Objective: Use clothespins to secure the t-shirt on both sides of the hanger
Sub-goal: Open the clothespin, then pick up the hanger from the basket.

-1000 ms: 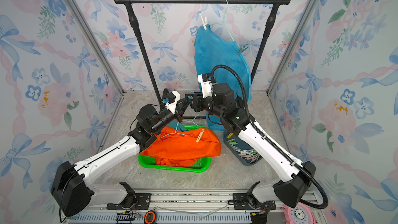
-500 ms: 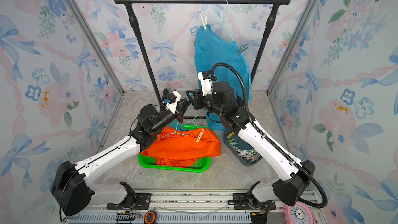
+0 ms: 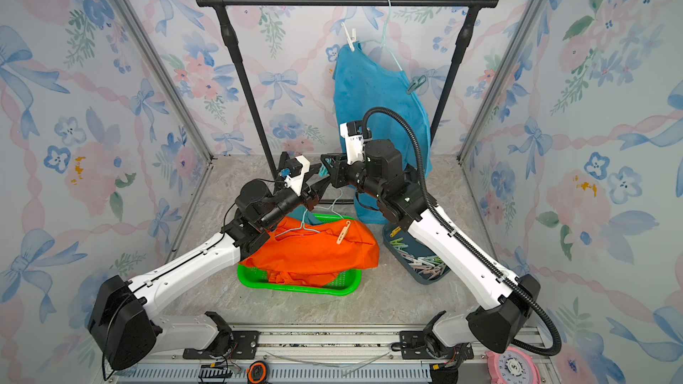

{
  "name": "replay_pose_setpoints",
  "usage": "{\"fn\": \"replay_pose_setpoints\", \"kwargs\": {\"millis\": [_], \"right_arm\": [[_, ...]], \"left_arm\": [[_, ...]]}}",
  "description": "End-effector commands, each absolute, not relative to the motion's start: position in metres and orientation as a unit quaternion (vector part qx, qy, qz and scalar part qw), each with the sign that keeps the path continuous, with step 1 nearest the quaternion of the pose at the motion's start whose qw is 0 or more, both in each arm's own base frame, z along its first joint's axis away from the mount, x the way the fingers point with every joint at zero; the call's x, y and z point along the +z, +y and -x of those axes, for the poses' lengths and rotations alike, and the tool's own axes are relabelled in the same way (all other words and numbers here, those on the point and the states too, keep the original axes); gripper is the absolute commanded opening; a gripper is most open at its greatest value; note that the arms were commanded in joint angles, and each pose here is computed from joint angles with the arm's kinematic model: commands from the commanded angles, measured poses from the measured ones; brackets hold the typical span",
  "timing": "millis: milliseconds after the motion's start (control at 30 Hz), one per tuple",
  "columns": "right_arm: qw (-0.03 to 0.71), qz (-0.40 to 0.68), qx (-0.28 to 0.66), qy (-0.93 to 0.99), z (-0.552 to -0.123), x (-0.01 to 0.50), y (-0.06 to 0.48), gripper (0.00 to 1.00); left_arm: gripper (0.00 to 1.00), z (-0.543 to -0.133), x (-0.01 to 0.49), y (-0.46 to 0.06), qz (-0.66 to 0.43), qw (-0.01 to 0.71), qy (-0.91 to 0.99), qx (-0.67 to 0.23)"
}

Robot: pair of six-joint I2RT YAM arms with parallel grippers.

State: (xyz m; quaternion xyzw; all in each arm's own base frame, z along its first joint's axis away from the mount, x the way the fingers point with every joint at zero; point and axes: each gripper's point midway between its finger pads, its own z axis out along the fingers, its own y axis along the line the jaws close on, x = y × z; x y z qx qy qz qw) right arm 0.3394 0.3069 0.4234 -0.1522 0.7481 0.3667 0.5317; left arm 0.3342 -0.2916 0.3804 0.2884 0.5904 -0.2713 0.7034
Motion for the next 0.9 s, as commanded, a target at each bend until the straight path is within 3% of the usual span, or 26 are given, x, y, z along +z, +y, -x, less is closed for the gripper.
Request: {"fn": "replay_pose_setpoints", "kwargs": {"millis": [0,167,467,867], "right_arm": [[0.536,0.148,0.374,0.742,-0.34,0.435,0.302,0.18],[0.528,0.139,0.374,0.749,-0.343,0.424,0.29,0.18],[0.514,0.131,0.374,0.761,-0.336,0.399,0.271,0.18],[0.508,0.102,0.39,0.762,-0.325,0.373,0.243,0.18]], "left_arm": [[0.45,-0.338,0.376,-0.27,-0.253,0.682,0.621,-0.292],[0.36,-0.355,0.351,-0.245,-0.21,0.611,0.705,-0.293],[0.31,-0.372,0.235,-0.222,-0.139,0.393,0.853,-0.315],[0.42,-0.336,0.188,-0.21,-0.149,0.319,0.863,-0.363]]}}
